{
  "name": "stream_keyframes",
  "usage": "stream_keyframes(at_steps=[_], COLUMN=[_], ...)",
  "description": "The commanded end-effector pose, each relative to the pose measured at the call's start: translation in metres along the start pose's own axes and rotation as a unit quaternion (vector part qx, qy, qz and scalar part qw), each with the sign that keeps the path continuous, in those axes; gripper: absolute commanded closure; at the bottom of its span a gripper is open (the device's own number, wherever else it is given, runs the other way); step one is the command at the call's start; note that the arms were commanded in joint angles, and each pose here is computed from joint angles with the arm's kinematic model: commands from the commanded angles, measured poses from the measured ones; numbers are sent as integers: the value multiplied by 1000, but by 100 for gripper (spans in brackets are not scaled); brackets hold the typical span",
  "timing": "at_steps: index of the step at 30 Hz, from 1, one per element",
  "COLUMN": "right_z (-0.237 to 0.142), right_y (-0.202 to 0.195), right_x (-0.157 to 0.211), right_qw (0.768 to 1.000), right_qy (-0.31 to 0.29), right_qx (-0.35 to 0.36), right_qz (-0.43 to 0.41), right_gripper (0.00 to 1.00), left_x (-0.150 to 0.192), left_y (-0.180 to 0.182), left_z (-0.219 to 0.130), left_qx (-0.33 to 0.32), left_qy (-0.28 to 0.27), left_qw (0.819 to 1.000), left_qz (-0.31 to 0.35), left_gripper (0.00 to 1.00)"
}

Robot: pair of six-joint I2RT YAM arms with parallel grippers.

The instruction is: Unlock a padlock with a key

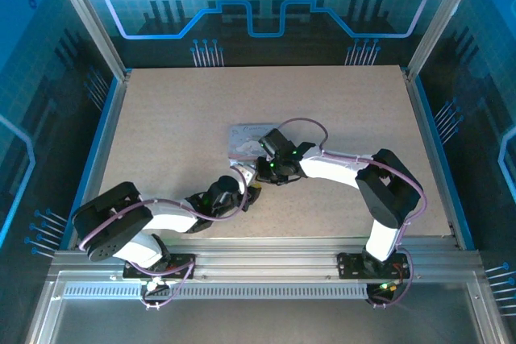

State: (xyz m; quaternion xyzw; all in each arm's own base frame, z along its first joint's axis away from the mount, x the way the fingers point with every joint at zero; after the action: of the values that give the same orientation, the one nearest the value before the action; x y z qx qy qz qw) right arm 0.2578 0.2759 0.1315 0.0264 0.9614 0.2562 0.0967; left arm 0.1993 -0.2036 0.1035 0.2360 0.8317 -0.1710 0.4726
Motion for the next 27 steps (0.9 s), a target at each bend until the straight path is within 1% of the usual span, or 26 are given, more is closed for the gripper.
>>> stream_keyframes(at_steps=[1,4,6,11,17,23,27], right_z=[-18,-24,-27,-33,-37,-40,-38], right_y=[4,2,2,-1,-6,-15,-22], right_x=[-4,-7,-10,-15,-19,-19,-22], right_qw=[999,998,996,991,986,984,982], right_qy=[-25,-27,-25,-28,-32,-42,-40], right_qx=[-5,0,4,27,48,13,-6], right_qz=[-36,-59,-83,-126,-157,-174,-183], right_gripper=[100,100,100,100,100,100,100], left_x=[-4,-6,-6,-7,-5,-2,-2], left_y=[0,0,0,1,6,14,22], left_z=[-4,-8,-11,-20,-35,-46,-46], left_qx=[9,13,15,16,14,8,8], left_qy=[-6,-8,-8,2,1,9,18], left_qw=[1000,1000,1000,1000,999,998,994], left_qz=[-12,-16,-16,-12,-31,-63,-103], left_gripper=[54,50,46,41,39,40,42])
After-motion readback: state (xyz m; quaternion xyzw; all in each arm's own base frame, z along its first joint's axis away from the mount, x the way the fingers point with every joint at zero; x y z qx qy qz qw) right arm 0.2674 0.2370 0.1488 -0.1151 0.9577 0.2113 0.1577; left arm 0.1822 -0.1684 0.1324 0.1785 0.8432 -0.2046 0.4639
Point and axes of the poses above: each hand's point on the last joint's axis, 136 mm out from that joint toward the fingers, its own z axis out along the fingers, its own y axis along the line the jaws close on, x = y × z, the point moved 9 cm from there along -z, back along the fingers, and after that the axes turned 1 degree about z, right-handed, at the moved point
